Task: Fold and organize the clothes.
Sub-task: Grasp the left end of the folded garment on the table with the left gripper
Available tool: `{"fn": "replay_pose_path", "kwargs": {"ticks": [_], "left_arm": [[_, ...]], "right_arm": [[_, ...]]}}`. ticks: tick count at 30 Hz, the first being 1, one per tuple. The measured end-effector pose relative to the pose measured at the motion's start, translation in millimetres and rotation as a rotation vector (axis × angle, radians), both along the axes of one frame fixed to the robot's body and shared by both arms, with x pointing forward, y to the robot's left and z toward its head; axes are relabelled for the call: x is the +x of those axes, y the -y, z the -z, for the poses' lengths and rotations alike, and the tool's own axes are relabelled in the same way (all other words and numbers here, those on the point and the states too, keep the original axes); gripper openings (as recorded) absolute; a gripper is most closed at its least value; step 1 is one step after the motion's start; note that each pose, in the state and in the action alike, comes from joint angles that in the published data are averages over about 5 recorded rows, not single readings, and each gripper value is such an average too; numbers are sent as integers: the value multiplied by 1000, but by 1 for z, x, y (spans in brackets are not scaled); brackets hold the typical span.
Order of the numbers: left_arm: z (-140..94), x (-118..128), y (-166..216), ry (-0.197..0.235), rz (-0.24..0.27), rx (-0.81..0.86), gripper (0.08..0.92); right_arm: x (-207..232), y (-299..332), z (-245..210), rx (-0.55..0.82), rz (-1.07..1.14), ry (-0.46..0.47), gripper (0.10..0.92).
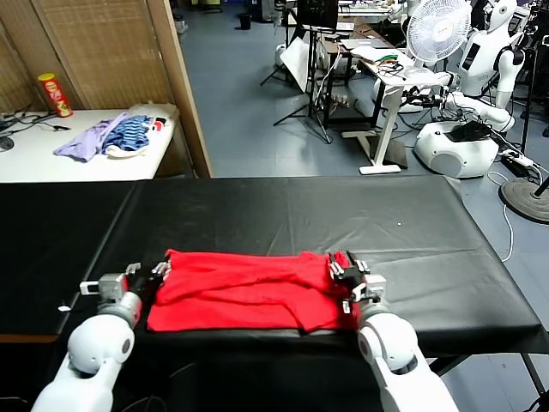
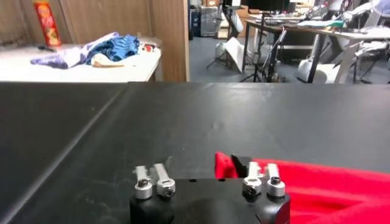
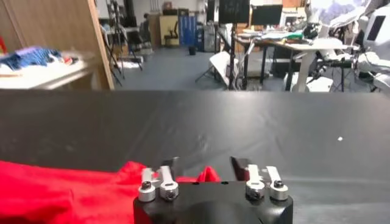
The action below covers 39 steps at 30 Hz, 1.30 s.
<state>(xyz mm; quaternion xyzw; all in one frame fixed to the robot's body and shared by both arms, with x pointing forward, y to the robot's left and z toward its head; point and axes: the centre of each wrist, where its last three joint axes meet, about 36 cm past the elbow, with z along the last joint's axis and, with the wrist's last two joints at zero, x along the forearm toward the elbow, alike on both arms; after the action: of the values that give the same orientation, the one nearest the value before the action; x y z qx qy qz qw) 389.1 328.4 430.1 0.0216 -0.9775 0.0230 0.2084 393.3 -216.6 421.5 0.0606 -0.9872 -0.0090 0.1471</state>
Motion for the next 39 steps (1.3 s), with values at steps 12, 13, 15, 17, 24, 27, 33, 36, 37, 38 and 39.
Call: {"fn": "replay_pose_path", "kwargs": {"ticks": [12, 13, 15, 17, 24, 27, 33, 36, 37, 38, 39], "left_arm": [[9, -42, 9, -41, -7, -133, 798], [12, -45, 11, -47, -7, -131, 793], [19, -49, 14, -60, -9, -129, 766], [24, -52, 17, -69, -13, -130, 691], [32, -54, 27, -72, -20, -114, 309], [33, -53, 29, -69, -18, -79, 180], [39, -50, 25, -20, -22, 112, 166], [41, -51, 12, 11, -25, 285, 162], [40, -51, 6, 19, -25, 344, 162], [39, -52, -2, 25, -26, 399, 162], [37, -53, -10, 30, -27, 451, 162]], "right_arm": [[-13, -4, -9, 17, -22, 20, 798], [-14, -4, -10, 18, -23, 23, 798], [-14, -4, -11, 17, -26, 27, 798], [-15, -4, -11, 17, -27, 30, 798], [-19, -2, -11, 16, -29, 38, 798], [-21, -3, -13, 19, -28, 44, 798], [-25, -1, -18, 24, -11, 54, 798], [-28, -1, -21, 28, -4, 56, 798], [-29, -2, -22, 30, -3, 57, 798], [-29, -2, -22, 32, -3, 57, 798], [-30, -3, -22, 33, -3, 57, 798]]}}
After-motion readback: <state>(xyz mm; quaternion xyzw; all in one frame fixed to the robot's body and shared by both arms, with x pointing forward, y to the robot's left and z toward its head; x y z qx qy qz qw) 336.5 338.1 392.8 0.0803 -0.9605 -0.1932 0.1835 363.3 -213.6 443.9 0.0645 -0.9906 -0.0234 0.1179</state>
